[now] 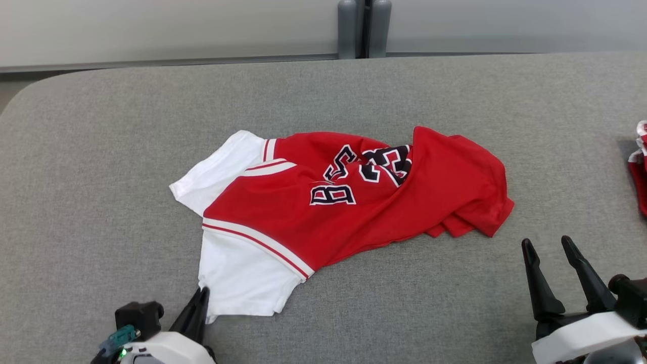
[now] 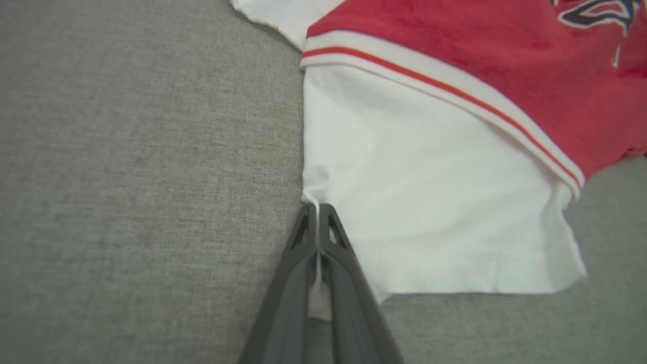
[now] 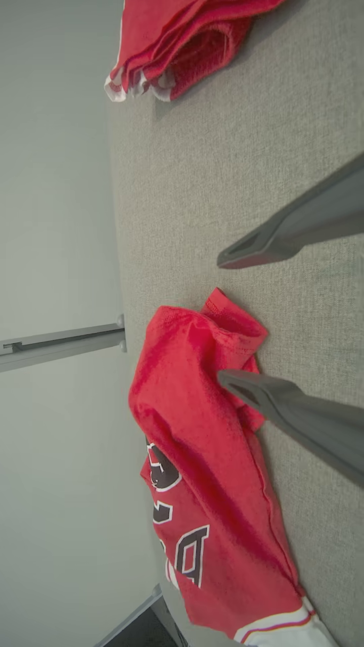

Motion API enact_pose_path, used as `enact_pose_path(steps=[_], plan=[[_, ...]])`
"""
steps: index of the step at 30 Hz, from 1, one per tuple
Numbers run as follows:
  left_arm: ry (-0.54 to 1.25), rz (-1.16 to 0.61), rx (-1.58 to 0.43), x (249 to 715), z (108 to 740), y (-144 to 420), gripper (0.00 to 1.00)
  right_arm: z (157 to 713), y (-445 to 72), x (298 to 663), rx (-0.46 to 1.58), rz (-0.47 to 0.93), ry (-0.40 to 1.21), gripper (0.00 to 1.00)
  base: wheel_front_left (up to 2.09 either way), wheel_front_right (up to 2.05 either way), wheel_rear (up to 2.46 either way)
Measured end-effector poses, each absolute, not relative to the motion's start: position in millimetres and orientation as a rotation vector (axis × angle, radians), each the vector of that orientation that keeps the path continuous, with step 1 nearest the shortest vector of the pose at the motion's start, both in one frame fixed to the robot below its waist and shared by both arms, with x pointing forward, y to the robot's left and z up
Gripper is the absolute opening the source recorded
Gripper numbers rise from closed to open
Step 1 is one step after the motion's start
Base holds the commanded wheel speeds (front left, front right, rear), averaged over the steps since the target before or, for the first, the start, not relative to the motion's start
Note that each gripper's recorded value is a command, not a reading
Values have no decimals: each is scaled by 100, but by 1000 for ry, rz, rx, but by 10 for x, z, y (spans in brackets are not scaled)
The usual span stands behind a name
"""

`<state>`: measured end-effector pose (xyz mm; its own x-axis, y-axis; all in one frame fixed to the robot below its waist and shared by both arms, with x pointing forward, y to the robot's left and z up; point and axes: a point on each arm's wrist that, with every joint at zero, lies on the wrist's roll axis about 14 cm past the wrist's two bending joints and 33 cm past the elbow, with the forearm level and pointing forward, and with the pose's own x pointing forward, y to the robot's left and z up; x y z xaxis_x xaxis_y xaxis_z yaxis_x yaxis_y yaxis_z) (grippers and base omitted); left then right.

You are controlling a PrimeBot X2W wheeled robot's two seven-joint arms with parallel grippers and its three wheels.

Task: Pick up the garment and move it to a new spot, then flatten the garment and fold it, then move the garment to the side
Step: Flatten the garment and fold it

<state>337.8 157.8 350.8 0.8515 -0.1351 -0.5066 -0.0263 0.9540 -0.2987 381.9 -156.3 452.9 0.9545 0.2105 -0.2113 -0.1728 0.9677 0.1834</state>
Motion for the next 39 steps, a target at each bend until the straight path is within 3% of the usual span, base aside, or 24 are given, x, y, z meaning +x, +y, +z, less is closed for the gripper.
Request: enact_pose_path(steps=[13,14,15,25,34,39], plan=[[495,-55,-318,3678,3520,1576,0,3883,-1306,4239,198,273,392,100,0,0,0],[490,-52,-321,3688,3520,1580,0,3845,-1270,4255,201,283,403,40,0,0,0],[486,-49,-321,3694,3515,1588,0,3824,-1228,4274,212,292,406,0,0,0,0],[255,0,-292,4009,4001,1811,0,4112,-1357,4468,192,297,269,0,0,0,0],[-179,-16,-240,4395,5372,2029,0,4753,-1562,4635,124,287,93,0,0,0,0],[-454,-65,-188,4451,6361,2035,0,5524,-1633,4708,58,303,-112,0,0,0,0]])
